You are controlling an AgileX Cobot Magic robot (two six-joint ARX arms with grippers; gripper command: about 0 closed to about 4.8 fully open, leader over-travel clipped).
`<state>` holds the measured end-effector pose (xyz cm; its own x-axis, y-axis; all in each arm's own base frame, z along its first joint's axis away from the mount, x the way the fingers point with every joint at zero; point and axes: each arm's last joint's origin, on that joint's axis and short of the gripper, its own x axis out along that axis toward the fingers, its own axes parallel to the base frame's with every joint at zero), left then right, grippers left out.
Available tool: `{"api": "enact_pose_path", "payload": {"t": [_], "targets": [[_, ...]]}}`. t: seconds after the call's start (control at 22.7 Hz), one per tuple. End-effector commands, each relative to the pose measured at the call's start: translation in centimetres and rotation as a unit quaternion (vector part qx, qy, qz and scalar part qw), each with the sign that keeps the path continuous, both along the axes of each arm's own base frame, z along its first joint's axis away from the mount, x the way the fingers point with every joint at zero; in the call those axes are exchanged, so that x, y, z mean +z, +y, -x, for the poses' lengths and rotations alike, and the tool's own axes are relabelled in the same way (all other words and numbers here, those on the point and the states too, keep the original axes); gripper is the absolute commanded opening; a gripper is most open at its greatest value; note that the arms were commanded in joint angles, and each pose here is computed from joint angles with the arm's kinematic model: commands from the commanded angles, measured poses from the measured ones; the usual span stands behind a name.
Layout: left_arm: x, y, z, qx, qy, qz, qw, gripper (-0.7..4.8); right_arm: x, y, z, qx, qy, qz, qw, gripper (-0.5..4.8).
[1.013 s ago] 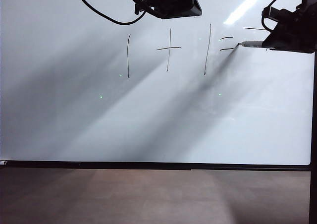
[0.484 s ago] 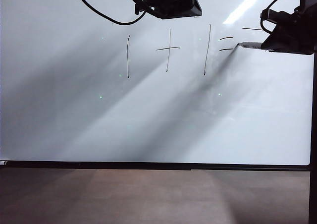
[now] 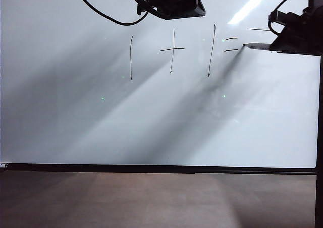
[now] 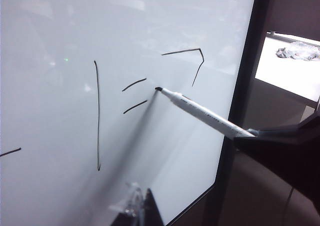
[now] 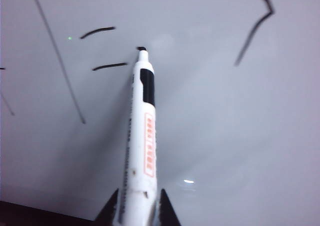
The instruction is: Reach to the right to find the marker pen, pick it up, and write the answer to the math problem on the whiteboard.
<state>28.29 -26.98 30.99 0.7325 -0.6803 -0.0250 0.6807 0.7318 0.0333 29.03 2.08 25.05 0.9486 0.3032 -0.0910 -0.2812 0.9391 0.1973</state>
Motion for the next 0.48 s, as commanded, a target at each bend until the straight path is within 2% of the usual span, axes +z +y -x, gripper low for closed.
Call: {"api": "enact_pose_path", "payload": {"t": [0.04, 0.48], "targets": [[0.4, 0.0, 0.1, -0.003, -0.008, 0.005, 1.000, -0.05, 0.6, -1.0, -0.2, -0.043, -0.012, -0.002, 0.999, -0.06], [0.4, 0.0, 0.1, -0.003, -0.008, 0.005, 1.000, -0.05, 0.5, -2.8, -0.1, -0.059, -0.009, -0.004, 0.998, -0.06]]}}
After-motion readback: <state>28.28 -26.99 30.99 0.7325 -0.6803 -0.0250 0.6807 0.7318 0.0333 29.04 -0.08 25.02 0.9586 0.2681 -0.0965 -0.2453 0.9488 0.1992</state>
